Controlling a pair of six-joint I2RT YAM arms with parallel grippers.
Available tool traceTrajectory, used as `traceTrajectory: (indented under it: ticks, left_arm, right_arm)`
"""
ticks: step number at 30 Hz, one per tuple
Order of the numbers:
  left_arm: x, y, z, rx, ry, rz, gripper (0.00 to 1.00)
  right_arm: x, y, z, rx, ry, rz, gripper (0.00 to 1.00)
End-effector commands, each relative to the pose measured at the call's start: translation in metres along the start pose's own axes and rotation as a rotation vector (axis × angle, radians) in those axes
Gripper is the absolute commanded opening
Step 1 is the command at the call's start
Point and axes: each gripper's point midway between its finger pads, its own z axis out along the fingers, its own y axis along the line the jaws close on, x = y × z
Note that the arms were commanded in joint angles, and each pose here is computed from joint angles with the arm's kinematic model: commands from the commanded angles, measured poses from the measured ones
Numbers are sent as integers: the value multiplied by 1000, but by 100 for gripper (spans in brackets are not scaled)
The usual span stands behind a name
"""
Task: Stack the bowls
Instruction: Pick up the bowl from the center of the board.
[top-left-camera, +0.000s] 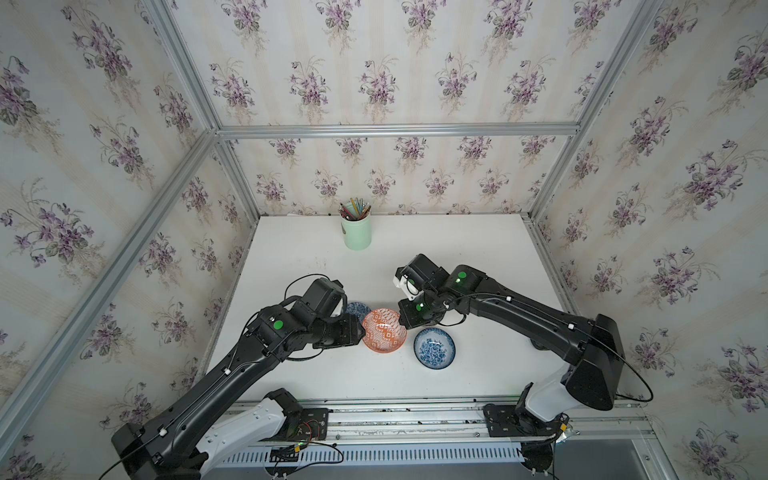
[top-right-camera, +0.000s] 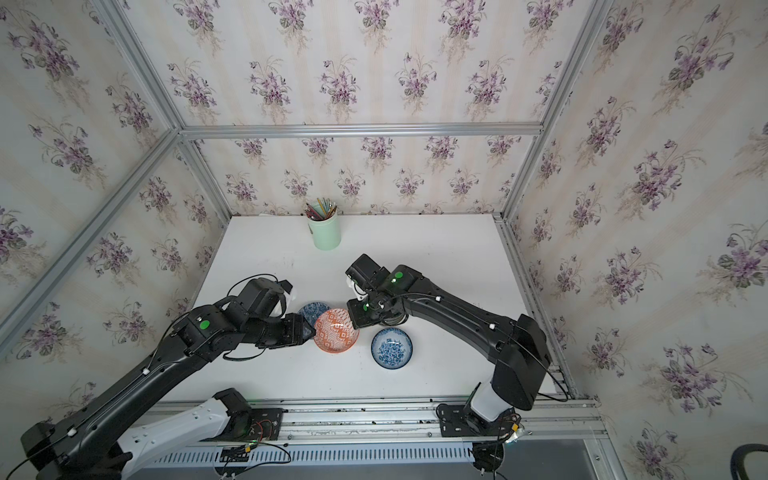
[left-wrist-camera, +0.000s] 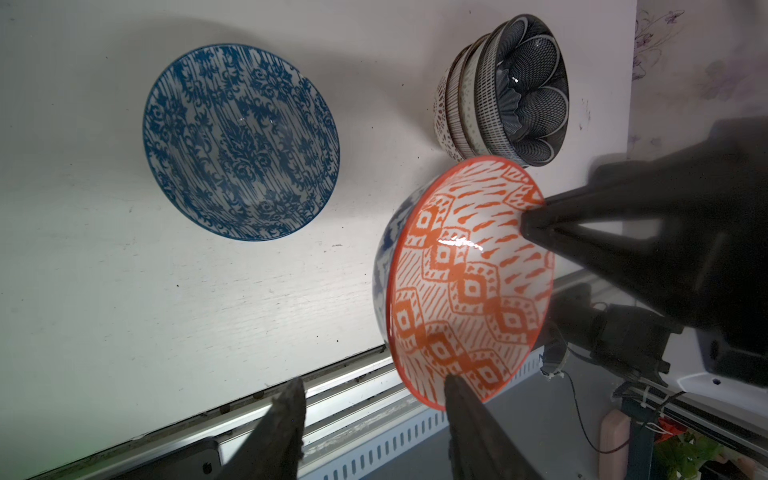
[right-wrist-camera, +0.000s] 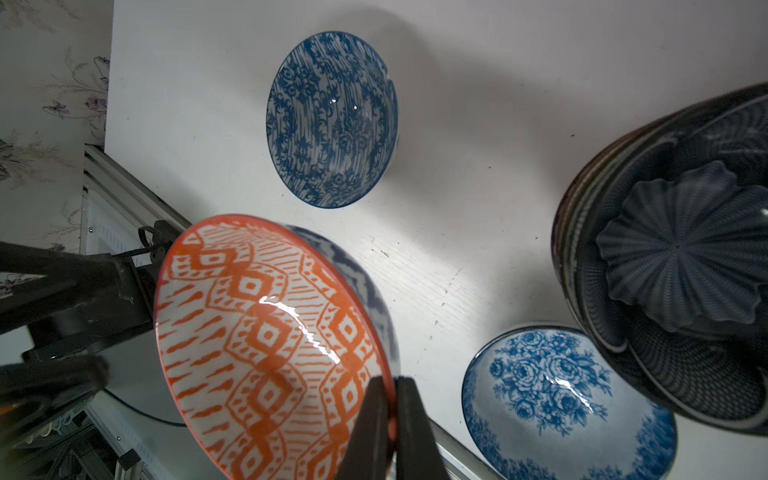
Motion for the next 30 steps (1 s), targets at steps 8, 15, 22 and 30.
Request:
traceTrajectory:
  ticks: [8, 15, 22, 30]
  left_arm:
    - [-2, 3, 11, -23, 17, 9, 31]
    - [-3, 9, 15, -58, 23, 2, 25]
    - [-1, 14, 18, -87, 36, -7, 20]
    - [0, 17, 21, -107, 50, -12, 10]
  right_arm:
    - [-10, 17, 2, -28, -27, -7, 0]
    - [-11, 24, 8, -29, -22, -12, 0]
    - [-9, 27, 12, -29, -17, -15, 0]
    - [-9, 29, 15, -31, -16, -15, 0]
